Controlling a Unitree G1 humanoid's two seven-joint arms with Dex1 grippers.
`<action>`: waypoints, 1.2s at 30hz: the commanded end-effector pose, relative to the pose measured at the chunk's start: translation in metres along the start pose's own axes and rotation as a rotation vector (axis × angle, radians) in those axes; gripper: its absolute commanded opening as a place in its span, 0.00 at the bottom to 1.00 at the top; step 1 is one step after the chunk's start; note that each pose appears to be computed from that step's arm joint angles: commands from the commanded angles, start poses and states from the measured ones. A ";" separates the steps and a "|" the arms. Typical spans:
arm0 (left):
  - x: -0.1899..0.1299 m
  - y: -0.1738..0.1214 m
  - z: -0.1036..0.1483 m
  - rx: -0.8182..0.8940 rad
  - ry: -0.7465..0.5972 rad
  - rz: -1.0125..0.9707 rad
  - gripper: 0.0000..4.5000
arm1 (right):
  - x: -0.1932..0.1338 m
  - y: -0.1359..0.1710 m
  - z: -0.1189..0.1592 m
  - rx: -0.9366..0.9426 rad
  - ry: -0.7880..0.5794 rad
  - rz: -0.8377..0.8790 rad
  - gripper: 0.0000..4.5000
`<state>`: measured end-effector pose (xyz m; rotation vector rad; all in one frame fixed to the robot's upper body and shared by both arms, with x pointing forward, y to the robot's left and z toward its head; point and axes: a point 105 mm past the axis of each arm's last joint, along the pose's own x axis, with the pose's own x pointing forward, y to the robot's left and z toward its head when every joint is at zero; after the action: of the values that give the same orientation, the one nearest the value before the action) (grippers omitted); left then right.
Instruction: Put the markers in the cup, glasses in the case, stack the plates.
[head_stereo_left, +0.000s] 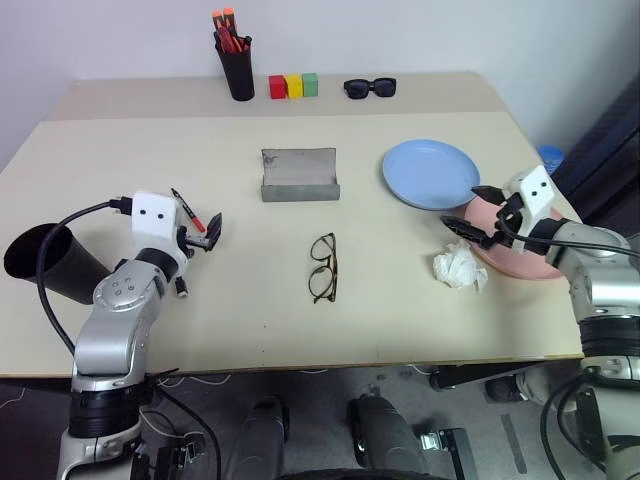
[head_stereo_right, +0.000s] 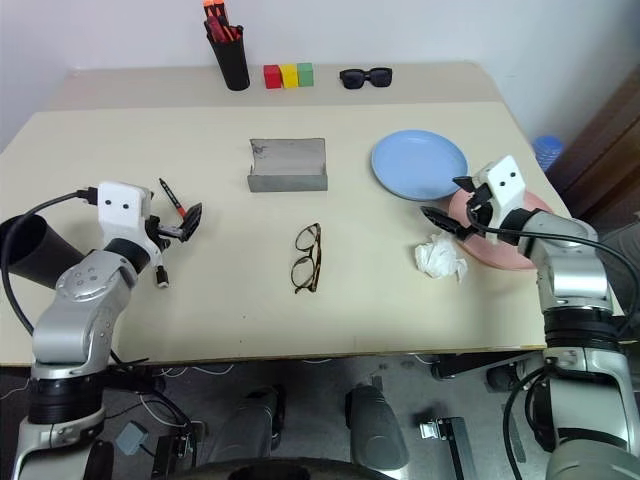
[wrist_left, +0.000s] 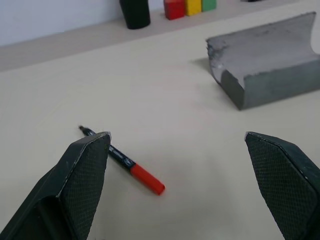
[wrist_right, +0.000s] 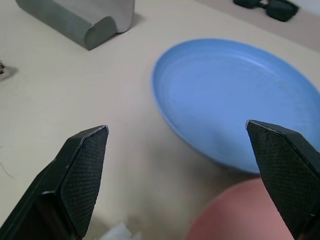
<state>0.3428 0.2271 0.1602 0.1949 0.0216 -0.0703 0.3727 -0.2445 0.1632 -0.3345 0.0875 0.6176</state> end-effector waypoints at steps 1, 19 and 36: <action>0.010 0.006 0.002 0.026 0.037 0.088 0.98 | 0.009 0.005 0.031 -0.126 -0.048 0.010 1.00; 0.000 0.012 -0.011 -0.221 0.367 0.445 0.98 | 0.018 0.079 0.064 -0.162 -0.139 0.227 1.00; -0.029 -0.001 -0.049 -0.389 0.630 0.375 0.93 | 0.002 0.123 0.049 -0.146 -0.047 0.531 1.00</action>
<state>0.3160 0.2371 0.1125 -0.1483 0.6296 0.3705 0.3029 -0.1370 0.1706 -0.4310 0.1200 1.1526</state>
